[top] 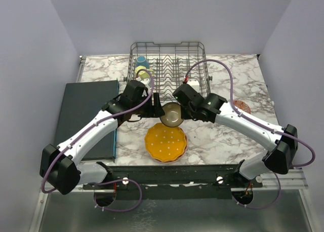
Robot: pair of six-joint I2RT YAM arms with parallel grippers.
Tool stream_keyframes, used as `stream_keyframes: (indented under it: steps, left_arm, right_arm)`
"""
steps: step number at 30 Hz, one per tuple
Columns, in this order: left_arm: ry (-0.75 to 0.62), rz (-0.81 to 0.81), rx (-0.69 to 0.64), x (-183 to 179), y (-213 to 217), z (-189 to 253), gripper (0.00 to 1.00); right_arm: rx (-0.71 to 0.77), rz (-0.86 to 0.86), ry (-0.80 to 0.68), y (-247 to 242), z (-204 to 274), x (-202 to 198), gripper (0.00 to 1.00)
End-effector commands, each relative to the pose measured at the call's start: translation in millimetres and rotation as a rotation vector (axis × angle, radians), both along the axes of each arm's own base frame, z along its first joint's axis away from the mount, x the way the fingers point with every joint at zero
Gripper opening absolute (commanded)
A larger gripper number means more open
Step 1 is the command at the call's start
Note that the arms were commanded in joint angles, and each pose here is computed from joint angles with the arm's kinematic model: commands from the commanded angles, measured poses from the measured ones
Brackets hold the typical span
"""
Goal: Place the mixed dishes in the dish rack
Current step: Pick up the bowl from the center of the board.
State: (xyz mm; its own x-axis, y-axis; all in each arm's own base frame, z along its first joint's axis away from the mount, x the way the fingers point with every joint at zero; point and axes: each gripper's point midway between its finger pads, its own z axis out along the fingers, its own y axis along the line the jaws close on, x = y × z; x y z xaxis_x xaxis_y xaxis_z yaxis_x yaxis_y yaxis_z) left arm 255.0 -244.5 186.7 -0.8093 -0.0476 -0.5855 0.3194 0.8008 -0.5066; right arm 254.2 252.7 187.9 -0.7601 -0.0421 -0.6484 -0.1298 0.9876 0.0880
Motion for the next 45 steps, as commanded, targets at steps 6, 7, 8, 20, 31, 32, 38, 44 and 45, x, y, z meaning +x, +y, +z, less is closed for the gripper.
stream_keyframes:
  steps: [6,7,8,20,31,32,38,44,45]
  left_arm:
    - [0.007,0.016,0.017,7.2,-2.2,2.0,0.60]
    - [0.010,0.017,0.020,7.4,-2.0,0.8,0.60]
    - [0.011,0.017,0.021,7.9,-2.4,0.4,0.60]
    - [0.021,0.005,0.022,5.8,-3.2,-3.2,0.30]
    - [0.028,-0.011,0.018,2.0,-3.9,-4.4,0.00]
    - [0.027,-0.012,0.016,1.7,-4.0,-3.7,0.00]
    - [0.014,-0.019,-0.003,0.1,-5.1,2.5,0.00]
    - [0.008,-0.064,-0.060,-4.1,-12.3,10.9,0.00]
    - [0.010,-0.069,-0.070,-4.6,-12.9,12.0,0.00]
  right_arm:
    - [0.037,-0.040,-0.084,13.1,27.2,11.1,0.00]
    - [0.035,-0.038,-0.085,14.1,27.4,11.0,0.00]
    - [0.034,-0.039,-0.085,14.4,27.6,11.2,0.00]
    - [0.026,-0.045,-0.084,15.8,24.3,10.0,0.00]
    - [0.058,-0.030,-0.089,19.0,27.7,8.2,0.09]
    - [0.070,-0.021,-0.091,20.0,28.7,7.0,0.13]
    - [0.144,0.021,-0.098,20.7,37.6,-3.5,0.48]
    - [0.209,0.033,-0.110,10.1,45.0,-17.2,0.69]
    - [0.226,0.038,-0.109,9.8,45.5,-20.0,0.72]
